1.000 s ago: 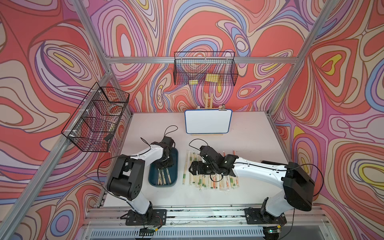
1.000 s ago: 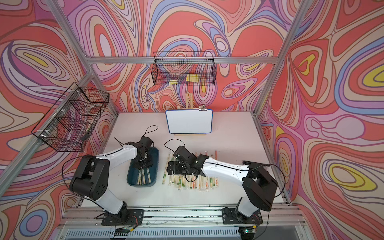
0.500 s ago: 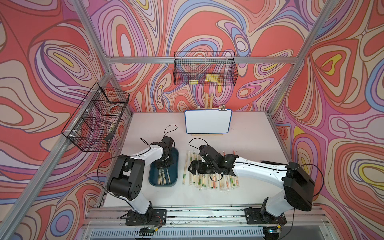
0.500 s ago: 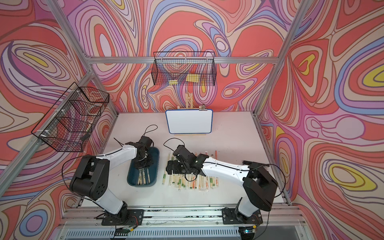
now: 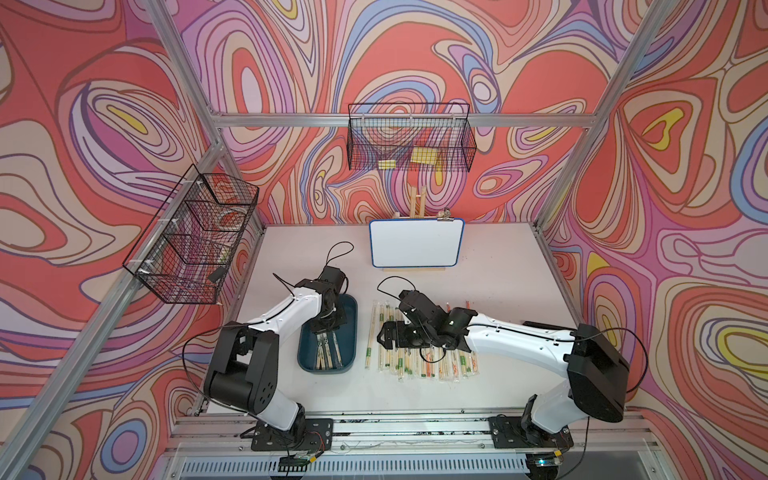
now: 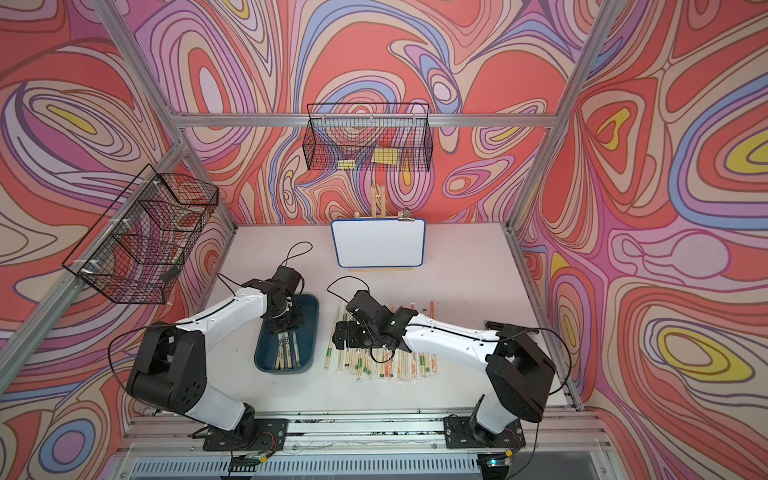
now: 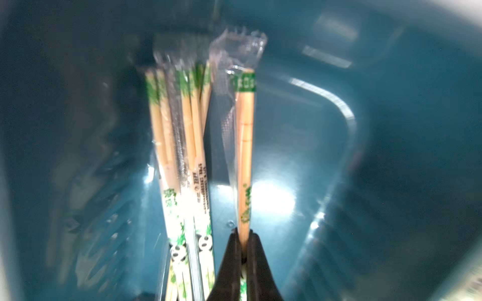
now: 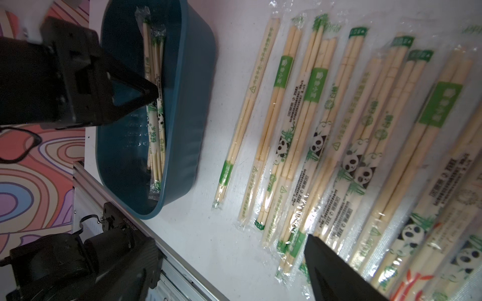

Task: Take the paired disposable chopsticks out of the storage box
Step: Pick up the paired disposable chopsticks from the storage box, then place the paired disposable chopsticks at the center of the board.

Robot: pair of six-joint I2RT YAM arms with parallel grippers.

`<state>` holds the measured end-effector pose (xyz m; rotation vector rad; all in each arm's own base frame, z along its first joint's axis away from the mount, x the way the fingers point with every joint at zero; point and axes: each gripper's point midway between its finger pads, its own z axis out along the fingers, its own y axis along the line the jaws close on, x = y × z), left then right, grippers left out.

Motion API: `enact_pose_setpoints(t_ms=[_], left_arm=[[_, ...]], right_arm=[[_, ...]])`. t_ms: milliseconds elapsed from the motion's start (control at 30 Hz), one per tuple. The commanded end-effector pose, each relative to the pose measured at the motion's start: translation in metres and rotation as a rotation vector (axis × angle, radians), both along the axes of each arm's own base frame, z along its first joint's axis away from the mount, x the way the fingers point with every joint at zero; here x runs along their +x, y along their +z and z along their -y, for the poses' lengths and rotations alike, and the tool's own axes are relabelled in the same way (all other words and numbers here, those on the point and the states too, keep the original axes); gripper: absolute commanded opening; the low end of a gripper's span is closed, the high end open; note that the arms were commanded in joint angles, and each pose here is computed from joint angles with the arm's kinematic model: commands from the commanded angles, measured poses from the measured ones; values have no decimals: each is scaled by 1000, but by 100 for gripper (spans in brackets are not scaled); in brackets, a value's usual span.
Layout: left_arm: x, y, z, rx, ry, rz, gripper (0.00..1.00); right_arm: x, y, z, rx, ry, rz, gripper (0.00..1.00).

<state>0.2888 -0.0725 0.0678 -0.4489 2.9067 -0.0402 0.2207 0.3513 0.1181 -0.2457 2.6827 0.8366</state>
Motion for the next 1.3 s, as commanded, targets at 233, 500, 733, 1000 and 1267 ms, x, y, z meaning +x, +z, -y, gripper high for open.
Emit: enact_pose_setpoints(t_ms=[233,500,733,1000,1267], left_arm=[[-3,63,17,-80,-71,104,0],[0,64,70,-81,-222,123,0],[0,41,113,-78,-319,80,0],[0,11,139,-58,-366,35,0],[-3,-16,147,-39,-372,-13,0]], right_arm=[[6,9,-2,13,-5,30,94],[-1,-1,10,6,-32,14,94],[-11,-12,29,-15,-59,-4,94],[-16,-14,41,-35,-68,-5,94],[-17,-13,44,-41,-70,3,95]])
